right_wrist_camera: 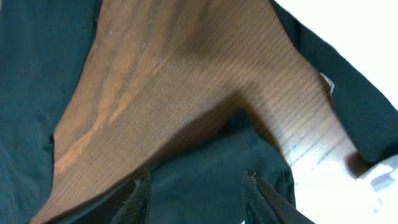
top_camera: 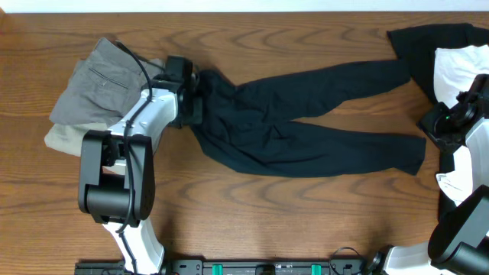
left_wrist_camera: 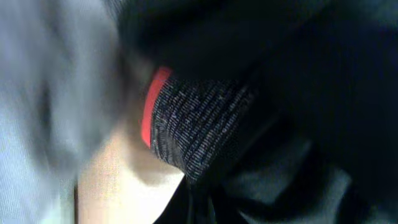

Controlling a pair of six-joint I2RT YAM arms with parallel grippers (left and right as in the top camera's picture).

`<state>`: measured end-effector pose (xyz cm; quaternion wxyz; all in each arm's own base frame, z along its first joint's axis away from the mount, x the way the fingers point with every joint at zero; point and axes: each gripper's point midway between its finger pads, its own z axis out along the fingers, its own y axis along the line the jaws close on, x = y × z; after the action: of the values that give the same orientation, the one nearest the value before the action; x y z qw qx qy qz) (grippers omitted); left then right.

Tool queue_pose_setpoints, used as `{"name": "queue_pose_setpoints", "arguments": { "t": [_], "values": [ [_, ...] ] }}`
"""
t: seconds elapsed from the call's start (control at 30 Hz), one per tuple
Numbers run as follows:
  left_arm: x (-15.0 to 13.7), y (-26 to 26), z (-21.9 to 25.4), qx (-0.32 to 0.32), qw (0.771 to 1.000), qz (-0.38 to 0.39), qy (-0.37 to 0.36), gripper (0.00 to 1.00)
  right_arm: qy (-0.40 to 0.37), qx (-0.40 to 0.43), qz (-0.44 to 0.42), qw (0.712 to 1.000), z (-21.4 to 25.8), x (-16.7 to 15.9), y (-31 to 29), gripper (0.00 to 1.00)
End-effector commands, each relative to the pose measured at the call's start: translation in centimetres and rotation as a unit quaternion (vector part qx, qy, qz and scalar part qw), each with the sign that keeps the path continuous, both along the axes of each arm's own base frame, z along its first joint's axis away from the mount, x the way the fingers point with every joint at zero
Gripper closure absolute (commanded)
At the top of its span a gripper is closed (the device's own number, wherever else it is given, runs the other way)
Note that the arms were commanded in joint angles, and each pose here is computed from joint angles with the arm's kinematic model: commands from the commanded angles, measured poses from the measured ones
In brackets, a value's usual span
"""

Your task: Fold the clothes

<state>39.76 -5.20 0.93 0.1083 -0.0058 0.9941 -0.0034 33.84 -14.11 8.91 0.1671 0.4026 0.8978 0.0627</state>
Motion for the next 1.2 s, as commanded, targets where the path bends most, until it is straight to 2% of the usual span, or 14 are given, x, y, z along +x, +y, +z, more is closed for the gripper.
{"name": "queue_pose_setpoints", "arguments": {
  "t": [0.0, 0.13, 0.33, 0.6, 0.93, 1.0, 1.03, 1.07, 1.17],
  "values": [
    [-1.6, 1.5, 2.3, 0.001, 0.999, 0.036, 0.019, 0.94, 0.033, -0.02, 0.004, 0.999, -1.0, -1.0, -0.4, 0.54],
    [-4.1, 3.4, 5.9, 0.002, 0.998, 0.061, 0.03, 0.94, 0.061, -0.016, 0.002, 0.998, -2.1, -1.9, -0.3, 0.53],
    [-5.5, 5.4, 9.6, 0.004, 0.996, 0.087, 0.007, 0.93, 0.109, -0.001, 0.005, 0.994, -5.1, -3.2, 0.1, 0.49],
    [-5.8, 5.6, 10.1, 0.005, 0.996, 0.089, 0.003, 0.93, 0.173, 0.04, 0.016, 0.984, -8.1, -5.3, 1.5, 0.47],
    [-5.8, 5.6, 10.1, 0.005, 0.996, 0.089, 0.003, 0.86, 0.195, 0.062, 0.028, 0.978, -11.3, -8.3, 3.3, 0.51],
    [-5.8, 5.6, 10.1, 0.005, 0.996, 0.089, 0.003, 0.86, 0.184, 0.058, 0.028, 0.981, -11.9, -8.2, 3.3, 0.63],
    [-5.8, 5.6, 10.1, 0.005, 0.996, 0.089, 0.003, 0.85, 0.18, 0.057, 0.028, 0.982, -12.0, -8.0, 3.3, 0.79],
    [-5.8, 5.6, 10.1, 0.005, 0.996, 0.089, 0.003, 0.85, 0.178, 0.059, 0.029, 0.982, -12.0, -7.9, 3.3, 0.86],
    [-5.8, 5.6, 10.1, 0.005, 0.996, 0.089, 0.003, 0.85, 0.177, 0.059, 0.031, 0.982, -11.2, -7.7, 3.2, 0.96]
  ]
}}
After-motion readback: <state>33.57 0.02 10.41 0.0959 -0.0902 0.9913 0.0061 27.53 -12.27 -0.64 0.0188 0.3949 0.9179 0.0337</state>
